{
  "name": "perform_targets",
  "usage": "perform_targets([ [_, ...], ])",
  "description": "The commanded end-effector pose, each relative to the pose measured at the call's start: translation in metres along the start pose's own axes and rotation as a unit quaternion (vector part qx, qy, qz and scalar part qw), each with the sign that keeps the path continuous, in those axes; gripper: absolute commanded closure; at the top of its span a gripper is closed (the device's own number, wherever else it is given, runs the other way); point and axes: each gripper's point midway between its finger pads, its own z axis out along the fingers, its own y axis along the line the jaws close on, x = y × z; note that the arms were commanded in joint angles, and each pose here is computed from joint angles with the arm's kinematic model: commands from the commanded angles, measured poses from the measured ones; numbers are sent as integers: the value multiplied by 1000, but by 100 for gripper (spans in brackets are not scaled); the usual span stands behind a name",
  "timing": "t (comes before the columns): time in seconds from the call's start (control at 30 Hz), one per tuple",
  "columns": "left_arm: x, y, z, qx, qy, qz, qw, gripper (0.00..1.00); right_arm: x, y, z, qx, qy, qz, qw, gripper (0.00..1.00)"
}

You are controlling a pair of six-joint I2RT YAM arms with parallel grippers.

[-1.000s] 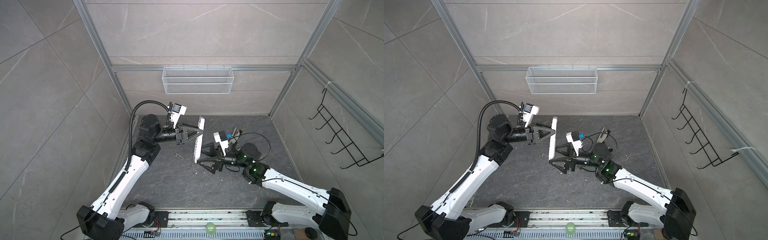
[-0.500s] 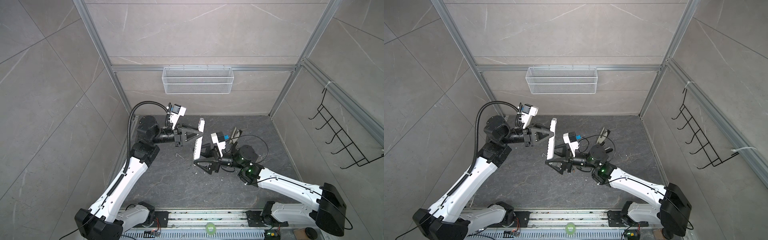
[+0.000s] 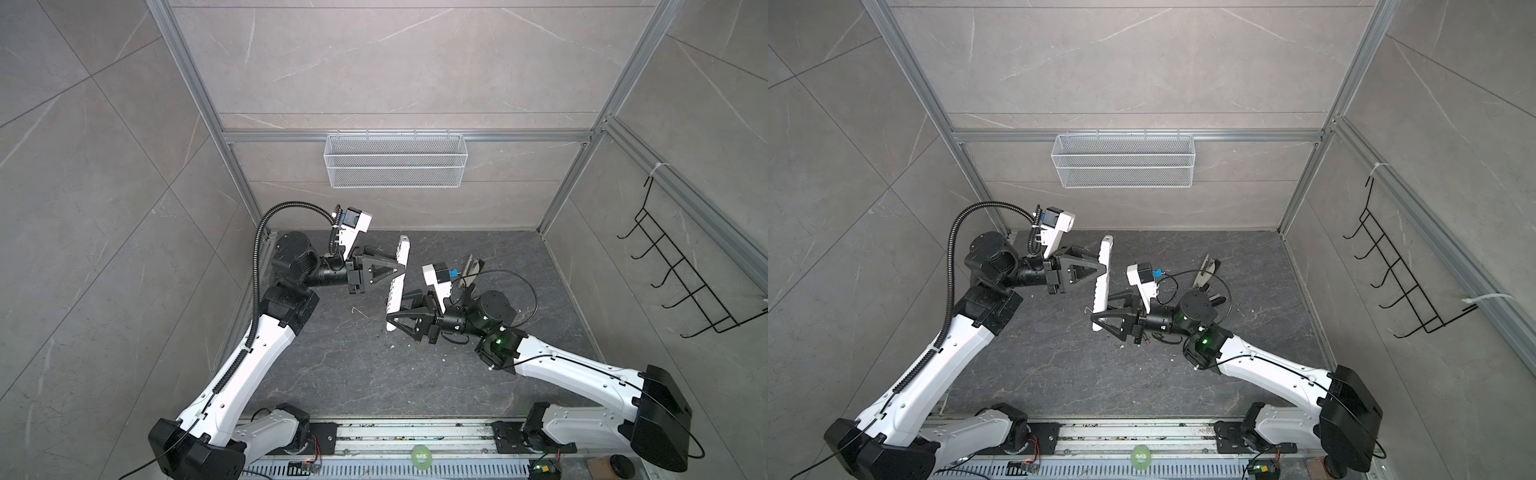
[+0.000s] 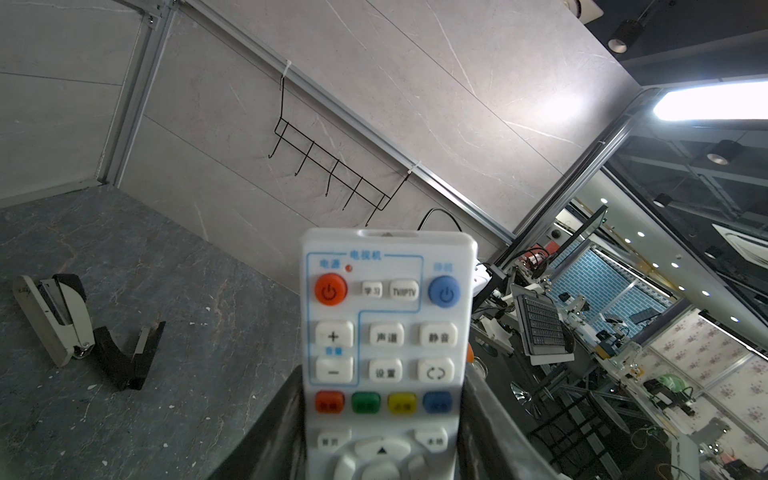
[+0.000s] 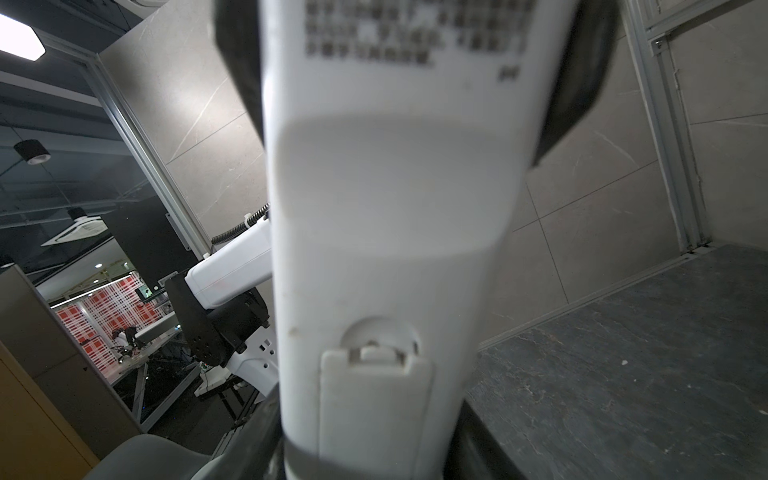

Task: Load the batteries into the remote control
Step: 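Grasp the remote's lower end with the right gripper near the battery cover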

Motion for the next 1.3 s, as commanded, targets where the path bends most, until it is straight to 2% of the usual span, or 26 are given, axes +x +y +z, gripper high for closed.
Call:
perform_targets([
  [0.0, -7, -14, -2, 9, -11, 13, 1000, 100, -14, 10, 2, -14, -17, -28, 999, 61],
  [0.1, -8, -10, -2, 1, -16, 12, 1000, 100, -15, 10, 1, -7, -16, -34, 999, 69],
  [0.17, -9, -2, -2, -19, -21, 9, 1000, 82, -14, 10, -1, -1, -13, -39, 999, 75],
  [0.23, -7, 8, -3, -49, -23, 6, 999, 55, -14, 8, -3, 12, -8, -44, 999, 79],
  [0.3, -6, 16, -5, -72, -21, 5, 997, 38, -14, 4, -5, 33, -3, -50, 998, 83],
  [0.37, -5, 22, -7, -93, -23, 4, 995, 27, -12, -7, -9, 70, 7, -53, 996, 86],
  [0.47, -3, 30, -12, -129, -25, 10, 991, 19, -6, -25, -15, 130, 32, -55, 990, 90],
  [0.57, -1, 40, -19, -172, -26, 16, 985, 17, -1, -48, -24, 201, 56, -51, 977, 92],
  [0.73, 2, 56, -30, -230, -35, 23, 972, 19, 15, -93, -48, 331, 85, -29, 939, 92],
  [0.97, 10, 73, -28, -253, -44, 20, 966, 22, 27, -112, -55, 375, 105, -13, 921, 95],
  [1.1, 13, 86, -22, -259, -49, 10, 965, 25, 32, -118, -54, 387, 108, -9, 916, 95],
  [1.27, 16, 97, -11, -278, -48, 14, 959, 34, 37, -124, -51, 395, 113, -7, 912, 95],
])
